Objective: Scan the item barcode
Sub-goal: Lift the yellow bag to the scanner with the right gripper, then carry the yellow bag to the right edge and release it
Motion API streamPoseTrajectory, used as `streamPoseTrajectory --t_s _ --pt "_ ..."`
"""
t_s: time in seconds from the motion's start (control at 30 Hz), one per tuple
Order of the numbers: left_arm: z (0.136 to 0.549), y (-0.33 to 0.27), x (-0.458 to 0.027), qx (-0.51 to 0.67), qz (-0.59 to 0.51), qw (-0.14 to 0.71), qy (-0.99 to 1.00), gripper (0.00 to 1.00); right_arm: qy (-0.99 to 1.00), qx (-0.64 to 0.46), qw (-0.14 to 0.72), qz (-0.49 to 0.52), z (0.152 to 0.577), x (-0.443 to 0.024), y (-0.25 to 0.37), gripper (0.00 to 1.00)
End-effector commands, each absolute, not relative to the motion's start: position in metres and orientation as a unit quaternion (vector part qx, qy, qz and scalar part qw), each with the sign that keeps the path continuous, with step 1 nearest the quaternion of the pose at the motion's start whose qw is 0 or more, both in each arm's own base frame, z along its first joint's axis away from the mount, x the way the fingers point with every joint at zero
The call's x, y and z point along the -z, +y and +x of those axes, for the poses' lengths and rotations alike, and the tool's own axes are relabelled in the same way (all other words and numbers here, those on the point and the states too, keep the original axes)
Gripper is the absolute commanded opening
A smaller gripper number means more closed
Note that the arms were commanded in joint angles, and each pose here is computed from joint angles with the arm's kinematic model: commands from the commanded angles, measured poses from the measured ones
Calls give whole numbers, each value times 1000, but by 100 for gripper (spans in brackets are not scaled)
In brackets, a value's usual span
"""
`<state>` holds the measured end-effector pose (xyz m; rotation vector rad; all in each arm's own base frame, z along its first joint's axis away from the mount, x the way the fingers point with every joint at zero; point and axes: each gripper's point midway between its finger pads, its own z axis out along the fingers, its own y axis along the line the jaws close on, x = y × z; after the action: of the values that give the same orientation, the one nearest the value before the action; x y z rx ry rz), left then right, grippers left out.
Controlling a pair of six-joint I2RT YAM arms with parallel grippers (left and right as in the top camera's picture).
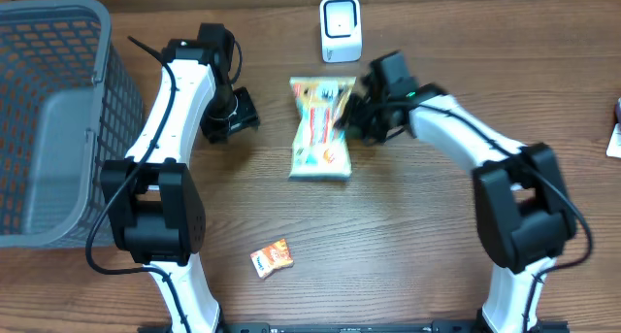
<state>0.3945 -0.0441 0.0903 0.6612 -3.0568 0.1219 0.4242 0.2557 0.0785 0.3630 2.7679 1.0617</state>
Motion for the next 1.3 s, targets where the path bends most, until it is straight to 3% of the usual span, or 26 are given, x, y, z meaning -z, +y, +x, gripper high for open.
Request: streamPoseTrajectory --t_s 0.0,0.53,0.83,1.1,1.27 --pt "398 -43 -96 -43 208 0 -977 100 889 -396 181 144 473 -167 234 4" --pt "407 -43 -96 -46 207 -19 -977 100 755 -485 334 287 557 -247 210 4" --pt "407 -43 -96 -46 207 -19 -977 100 731 -544 257 323 575 -195 235 4" --pt "407 -43 -96 -46 207 -19 -977 100 735 -550 245 312 577 -193 219 4" --pt "407 -43 -96 -46 207 -19 -977 100 743 -566 255 250 574 -211 199 4"
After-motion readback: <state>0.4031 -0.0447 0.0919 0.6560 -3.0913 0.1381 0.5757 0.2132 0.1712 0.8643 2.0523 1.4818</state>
